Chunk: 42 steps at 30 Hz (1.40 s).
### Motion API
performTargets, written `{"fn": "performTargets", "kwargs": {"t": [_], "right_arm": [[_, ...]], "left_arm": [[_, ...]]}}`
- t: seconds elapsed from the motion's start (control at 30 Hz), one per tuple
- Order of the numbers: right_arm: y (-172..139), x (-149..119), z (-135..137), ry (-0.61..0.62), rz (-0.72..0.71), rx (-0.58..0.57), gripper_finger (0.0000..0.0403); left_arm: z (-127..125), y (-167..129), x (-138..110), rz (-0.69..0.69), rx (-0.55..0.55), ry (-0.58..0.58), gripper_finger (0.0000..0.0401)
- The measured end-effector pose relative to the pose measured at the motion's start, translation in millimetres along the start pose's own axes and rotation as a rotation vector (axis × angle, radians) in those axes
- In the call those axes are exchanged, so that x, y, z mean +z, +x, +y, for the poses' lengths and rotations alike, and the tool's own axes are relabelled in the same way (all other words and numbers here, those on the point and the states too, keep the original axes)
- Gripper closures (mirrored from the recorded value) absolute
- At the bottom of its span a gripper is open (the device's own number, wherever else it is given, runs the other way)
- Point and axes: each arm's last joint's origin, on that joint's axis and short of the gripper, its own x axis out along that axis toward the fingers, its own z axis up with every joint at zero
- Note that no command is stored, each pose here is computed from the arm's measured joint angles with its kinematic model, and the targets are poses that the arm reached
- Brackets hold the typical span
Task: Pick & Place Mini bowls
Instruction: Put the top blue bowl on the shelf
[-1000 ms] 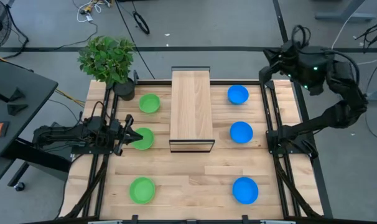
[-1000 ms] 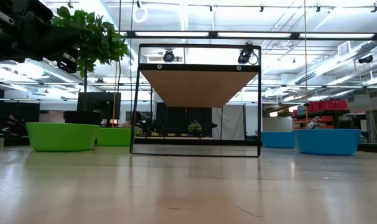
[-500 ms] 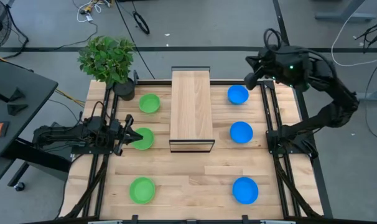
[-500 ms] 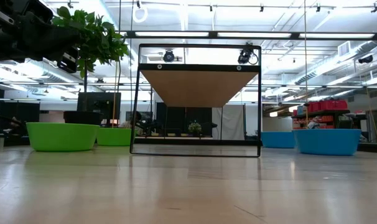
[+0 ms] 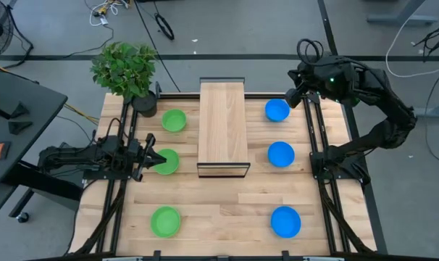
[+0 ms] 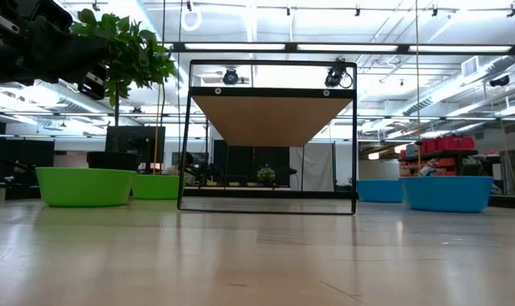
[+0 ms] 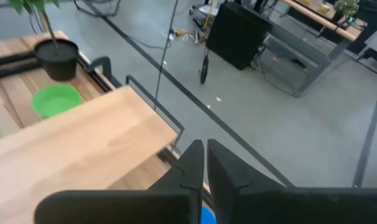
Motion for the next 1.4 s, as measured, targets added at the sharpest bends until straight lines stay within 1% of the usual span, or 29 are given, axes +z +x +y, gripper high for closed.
{"fn": "performTargets", "kwargs": {"t": [0.33, 0.47, 0.6, 0.97, 1.07, 1.4], "right_arm": [[6, -8, -12, -0.01, 0.088, -0.063, 0.038], [9, -8, -18, 0.006, 0.107, -0.096, 0.038], [14, -10, -23, 0.027, 0.13, -0.095, 0.038], [53, -36, -33, 0.047, 0.324, -0.128, 0.038], [67, -46, -37, 0.056, 0.386, -0.159, 0.038], [106, -85, -46, 0.21, 0.562, -0.278, 0.038]], "left_arm": [[0, 0, 0, 0.0, 0.0, 0.0, 0.0371], [0, 0, 0, 0.0, 0.0, 0.0, 0.0371], [0, 0, 0, 0.0, 0.0, 0.0, 0.0371], [0, 0, 0, 0.0, 0.0, 0.0, 0.0371], [0, 0, 0, 0.0, 0.0, 0.0, 0.0371], [0, 0, 0, 0.0, 0.0, 0.0, 0.0371]]}}
